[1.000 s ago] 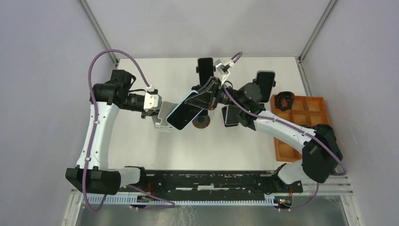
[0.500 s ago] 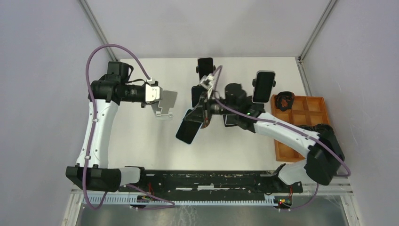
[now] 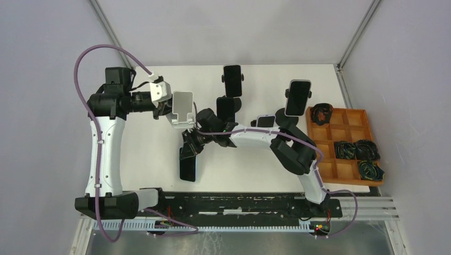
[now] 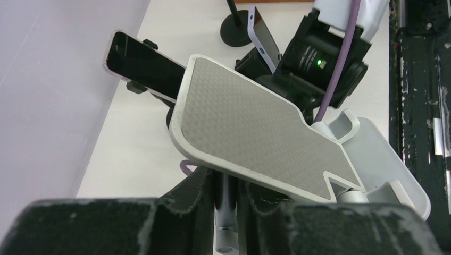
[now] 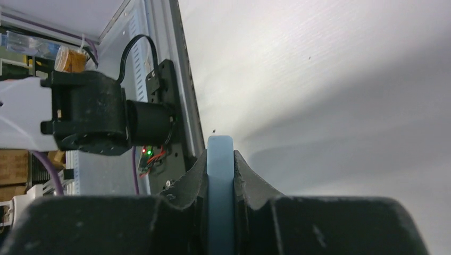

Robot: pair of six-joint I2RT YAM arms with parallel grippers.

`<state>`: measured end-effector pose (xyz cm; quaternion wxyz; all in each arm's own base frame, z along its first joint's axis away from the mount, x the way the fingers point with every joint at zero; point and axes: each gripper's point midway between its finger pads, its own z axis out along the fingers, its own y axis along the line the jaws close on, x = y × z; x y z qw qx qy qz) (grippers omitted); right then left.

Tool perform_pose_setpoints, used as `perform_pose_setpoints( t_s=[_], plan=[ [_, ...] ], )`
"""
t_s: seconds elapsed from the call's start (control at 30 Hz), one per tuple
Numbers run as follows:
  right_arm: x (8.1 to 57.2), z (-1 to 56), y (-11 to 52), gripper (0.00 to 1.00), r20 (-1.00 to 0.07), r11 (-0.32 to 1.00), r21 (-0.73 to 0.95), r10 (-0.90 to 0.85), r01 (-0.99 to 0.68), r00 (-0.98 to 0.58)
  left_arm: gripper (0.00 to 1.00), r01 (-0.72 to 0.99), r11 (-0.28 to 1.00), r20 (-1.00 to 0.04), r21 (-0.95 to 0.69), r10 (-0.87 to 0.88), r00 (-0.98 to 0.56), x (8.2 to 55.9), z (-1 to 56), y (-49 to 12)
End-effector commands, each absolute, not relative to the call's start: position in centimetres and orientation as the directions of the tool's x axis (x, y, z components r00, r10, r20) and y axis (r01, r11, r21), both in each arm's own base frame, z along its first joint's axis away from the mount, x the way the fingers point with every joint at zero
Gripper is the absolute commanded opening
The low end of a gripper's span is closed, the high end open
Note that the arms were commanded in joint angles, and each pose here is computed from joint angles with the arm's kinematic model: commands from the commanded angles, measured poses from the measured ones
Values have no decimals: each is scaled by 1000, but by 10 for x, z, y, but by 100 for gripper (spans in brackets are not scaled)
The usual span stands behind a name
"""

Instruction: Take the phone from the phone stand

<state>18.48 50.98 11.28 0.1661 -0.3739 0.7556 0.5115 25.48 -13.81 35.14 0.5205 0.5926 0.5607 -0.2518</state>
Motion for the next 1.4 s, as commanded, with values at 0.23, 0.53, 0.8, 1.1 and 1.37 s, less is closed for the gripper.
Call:
perform_pose_setpoints(
  t_s=[0.23,0.53,0.8,1.1,1.37],
  plan=[
    [227,75,555,20,-689,195,588,-387,-785,-613,4,955,138,-945,261,238,224,217,373,-146],
    [245,76,559,76,-696,259,555,-374,-790,-612,2,939,112,-919,325,269,287,210,367,-145],
    [253,145,532,98,-774,276,514,-259,-812,-578,2,927,102,-906,361,273,323,208,369,-145],
    [236,188,498,98,-807,263,489,-227,-832,-546,2,920,89,-901,382,257,350,199,368,-148],
    [231,160,495,98,-774,295,502,-266,-813,-575,2,918,91,-903,386,241,356,198,377,-149]
  ],
)
